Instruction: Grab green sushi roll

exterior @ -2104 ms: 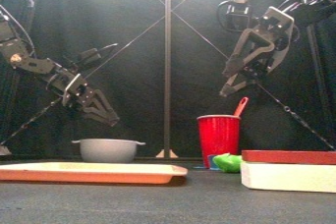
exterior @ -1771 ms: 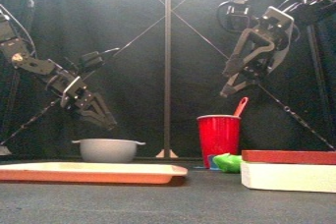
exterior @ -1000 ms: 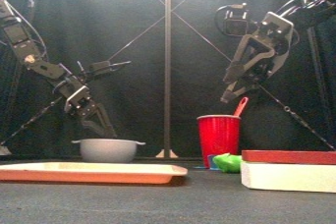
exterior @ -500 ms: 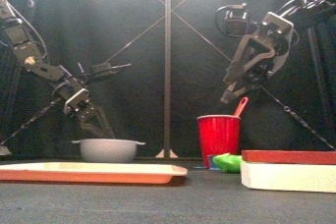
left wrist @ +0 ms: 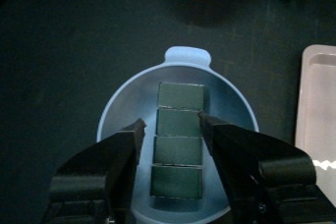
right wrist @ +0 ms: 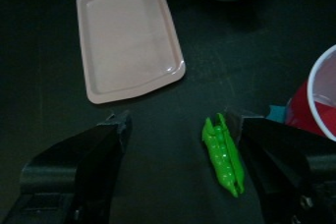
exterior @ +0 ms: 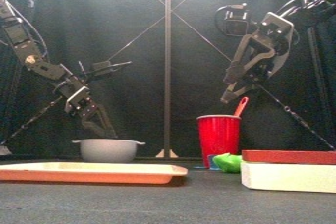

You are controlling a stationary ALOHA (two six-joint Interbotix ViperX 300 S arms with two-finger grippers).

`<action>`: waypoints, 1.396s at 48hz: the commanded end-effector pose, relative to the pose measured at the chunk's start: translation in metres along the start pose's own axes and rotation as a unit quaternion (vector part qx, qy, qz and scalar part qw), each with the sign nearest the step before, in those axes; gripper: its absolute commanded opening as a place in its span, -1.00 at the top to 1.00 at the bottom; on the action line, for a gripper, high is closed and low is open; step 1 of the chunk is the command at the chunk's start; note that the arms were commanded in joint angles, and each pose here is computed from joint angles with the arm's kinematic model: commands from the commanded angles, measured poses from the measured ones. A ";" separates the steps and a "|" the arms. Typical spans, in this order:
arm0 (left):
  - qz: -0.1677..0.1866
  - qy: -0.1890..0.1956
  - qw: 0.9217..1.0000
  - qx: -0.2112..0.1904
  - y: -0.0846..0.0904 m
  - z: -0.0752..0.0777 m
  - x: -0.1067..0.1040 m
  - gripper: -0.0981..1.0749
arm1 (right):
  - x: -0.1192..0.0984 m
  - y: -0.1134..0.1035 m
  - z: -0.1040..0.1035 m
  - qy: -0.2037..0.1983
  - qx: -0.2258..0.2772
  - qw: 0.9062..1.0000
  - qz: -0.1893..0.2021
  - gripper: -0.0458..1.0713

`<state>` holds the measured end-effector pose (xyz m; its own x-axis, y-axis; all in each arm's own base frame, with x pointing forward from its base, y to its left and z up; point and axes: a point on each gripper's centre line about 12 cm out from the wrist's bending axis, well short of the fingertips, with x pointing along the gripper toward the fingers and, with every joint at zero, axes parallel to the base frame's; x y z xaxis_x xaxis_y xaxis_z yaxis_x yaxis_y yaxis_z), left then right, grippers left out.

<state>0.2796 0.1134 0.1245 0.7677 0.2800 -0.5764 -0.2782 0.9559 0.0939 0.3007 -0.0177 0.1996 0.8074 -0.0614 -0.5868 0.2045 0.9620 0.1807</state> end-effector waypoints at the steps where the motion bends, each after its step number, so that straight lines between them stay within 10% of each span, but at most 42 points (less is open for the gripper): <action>1: 0.004 -0.022 1.000 0.006 0.004 0.016 -0.001 -0.66 | -0.002 0.002 0.007 -0.013 0.001 1.000 0.004 -0.95; 21: 0.008 0.047 0.999 0.009 0.006 0.019 -0.009 -0.67 | -0.002 0.002 0.008 -0.014 0.001 1.000 0.004 -0.95; 67: 0.004 0.054 0.999 0.006 0.004 0.009 0.003 -0.92 | 0.002 0.001 0.003 -0.004 0.007 1.000 0.002 -0.95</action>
<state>0.2796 0.1158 0.1246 0.6815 0.2698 -0.6802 -0.2758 0.9557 0.1028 0.3020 -0.0176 0.1935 0.7954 -0.0599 -0.6031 0.2153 0.9581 0.1888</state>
